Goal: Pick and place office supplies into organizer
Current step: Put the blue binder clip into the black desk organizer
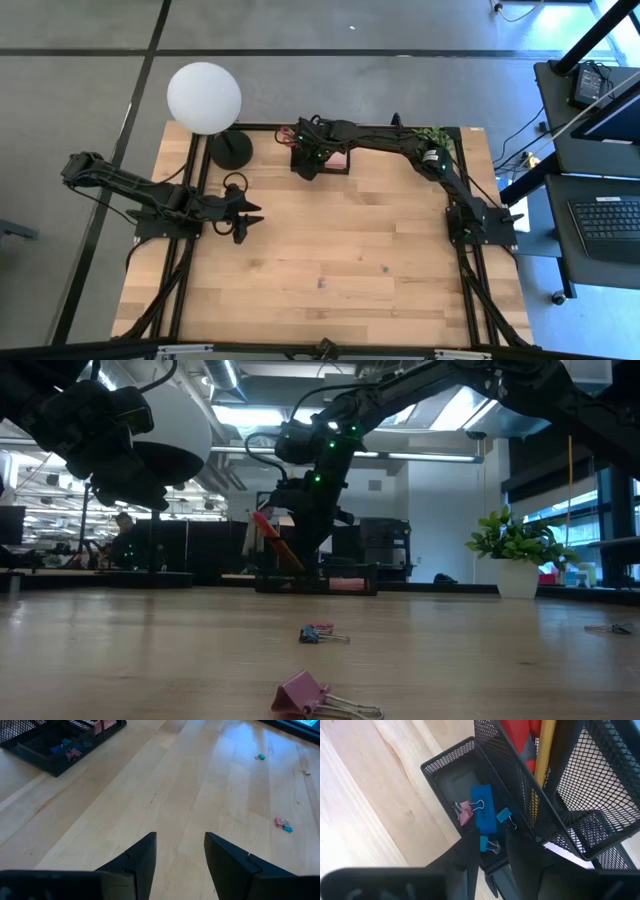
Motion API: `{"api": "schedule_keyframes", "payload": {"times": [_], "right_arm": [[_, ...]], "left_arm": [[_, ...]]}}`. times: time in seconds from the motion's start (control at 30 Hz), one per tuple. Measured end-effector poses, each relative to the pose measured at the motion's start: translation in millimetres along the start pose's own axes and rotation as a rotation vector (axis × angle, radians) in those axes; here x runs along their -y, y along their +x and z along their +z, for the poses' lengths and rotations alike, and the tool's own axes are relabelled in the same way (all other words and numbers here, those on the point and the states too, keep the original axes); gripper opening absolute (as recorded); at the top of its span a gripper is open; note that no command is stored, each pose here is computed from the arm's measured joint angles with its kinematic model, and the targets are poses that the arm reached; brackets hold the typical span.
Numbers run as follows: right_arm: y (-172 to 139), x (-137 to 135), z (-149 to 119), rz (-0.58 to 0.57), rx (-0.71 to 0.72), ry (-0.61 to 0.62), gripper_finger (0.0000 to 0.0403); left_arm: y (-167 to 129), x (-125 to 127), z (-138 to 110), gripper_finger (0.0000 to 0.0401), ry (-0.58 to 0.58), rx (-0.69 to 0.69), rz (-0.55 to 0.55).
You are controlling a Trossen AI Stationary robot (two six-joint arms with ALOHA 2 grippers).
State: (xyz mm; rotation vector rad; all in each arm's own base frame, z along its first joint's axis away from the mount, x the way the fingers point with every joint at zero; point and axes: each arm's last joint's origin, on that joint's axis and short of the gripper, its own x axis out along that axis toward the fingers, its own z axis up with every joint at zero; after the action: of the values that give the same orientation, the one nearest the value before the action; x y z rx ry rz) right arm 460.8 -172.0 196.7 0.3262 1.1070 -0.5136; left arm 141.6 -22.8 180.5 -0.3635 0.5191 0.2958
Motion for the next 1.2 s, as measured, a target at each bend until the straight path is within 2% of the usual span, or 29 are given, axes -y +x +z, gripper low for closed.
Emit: {"api": "schedule_keyframes", "payload": {"times": [0.3,0.4,0.6,0.87,1.2], "right_arm": [[-1,-3,-1,0.014,-0.005,0.007,0.0100],[-11,-13,-1,0.107,-0.046,-0.094,0.0100],[-36,-55,-10,0.251,-0.127,-0.184,0.0100],[-59,-136,-55,0.290,-0.253,-0.365,0.0100],[-85,-216,-110,0.349,-0.272,-0.561,0.0100]], "left_arm": [[0,0,0,0.0159,0.000,0.000,0.000],[0,0,0,0.0159,0.000,0.000,0.000],[0,0,0,0.0159,0.000,0.000,0.000],[0,0,0,0.0159,0.000,-0.001,0.000],[0,0,0,0.0159,0.000,-0.001,0.000]]}}
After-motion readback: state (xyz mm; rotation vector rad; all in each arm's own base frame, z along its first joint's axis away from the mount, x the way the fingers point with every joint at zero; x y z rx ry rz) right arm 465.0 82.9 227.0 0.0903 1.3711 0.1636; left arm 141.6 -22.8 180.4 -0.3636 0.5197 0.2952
